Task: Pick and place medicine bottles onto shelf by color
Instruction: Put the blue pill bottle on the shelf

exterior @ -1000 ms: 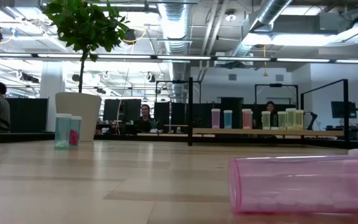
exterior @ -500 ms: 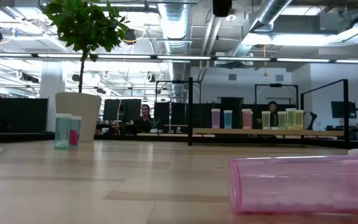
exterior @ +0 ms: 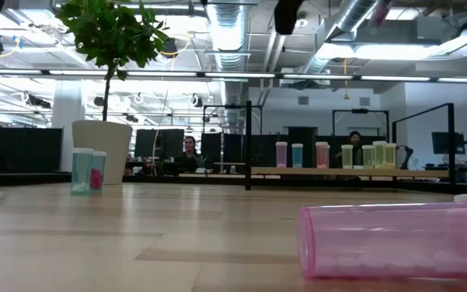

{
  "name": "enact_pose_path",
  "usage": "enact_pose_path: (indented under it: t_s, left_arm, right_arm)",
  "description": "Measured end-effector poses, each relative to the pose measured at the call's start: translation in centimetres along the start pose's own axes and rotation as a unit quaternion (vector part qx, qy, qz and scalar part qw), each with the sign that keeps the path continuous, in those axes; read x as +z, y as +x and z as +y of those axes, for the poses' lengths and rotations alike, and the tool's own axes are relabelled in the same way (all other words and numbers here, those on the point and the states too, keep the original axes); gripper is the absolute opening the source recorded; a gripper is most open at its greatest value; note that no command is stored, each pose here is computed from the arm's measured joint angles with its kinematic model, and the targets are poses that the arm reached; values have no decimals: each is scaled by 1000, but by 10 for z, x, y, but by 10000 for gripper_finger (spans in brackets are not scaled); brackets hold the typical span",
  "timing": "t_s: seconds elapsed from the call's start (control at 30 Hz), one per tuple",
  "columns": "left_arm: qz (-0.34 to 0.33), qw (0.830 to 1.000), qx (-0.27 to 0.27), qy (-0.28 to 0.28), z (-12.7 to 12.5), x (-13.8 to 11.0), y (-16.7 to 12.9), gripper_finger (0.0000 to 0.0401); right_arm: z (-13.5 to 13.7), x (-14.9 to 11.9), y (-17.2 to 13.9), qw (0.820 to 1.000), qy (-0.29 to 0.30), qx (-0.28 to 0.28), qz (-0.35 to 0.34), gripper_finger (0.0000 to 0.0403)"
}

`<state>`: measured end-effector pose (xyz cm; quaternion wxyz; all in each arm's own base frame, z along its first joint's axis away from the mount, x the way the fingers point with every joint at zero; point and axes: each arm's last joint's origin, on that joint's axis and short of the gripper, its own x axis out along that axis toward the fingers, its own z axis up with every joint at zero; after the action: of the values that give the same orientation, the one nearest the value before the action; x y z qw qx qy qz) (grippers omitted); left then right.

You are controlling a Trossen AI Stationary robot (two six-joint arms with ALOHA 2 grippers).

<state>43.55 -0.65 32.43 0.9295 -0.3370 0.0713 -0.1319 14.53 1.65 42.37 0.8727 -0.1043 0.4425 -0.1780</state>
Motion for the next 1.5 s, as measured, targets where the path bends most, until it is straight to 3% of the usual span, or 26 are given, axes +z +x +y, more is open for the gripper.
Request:
enact_pose_path:
  t_s: [0.1, 0.37, 0.7, 1.1, 1.5]
  left_arm:
    - [-3, 1000, -13, 9, 22, 22, -12, 240]
    - [4, 999, -44, 8, 75, 68, -50, 240]
    - [-57, 992, -80, 83, 83, 99, -71, 240]
    - [-73, 994, -63, 57, 97, 110, -85, 240]
    - [-92, 992, -39, 74, 101, 114, -88, 240]
  right_arm:
    - [-11, -4, 32, 998, 33, -36, 28, 129]
    - [-52, -17, 109, 985, 143, -18, 93, 129]
    - [-111, -40, 174, 943, 275, -64, 177, 130]
    - [-124, -47, 226, 929, 285, -57, 227, 130]
    - [-123, -48, 262, 926, 279, -48, 249, 130]
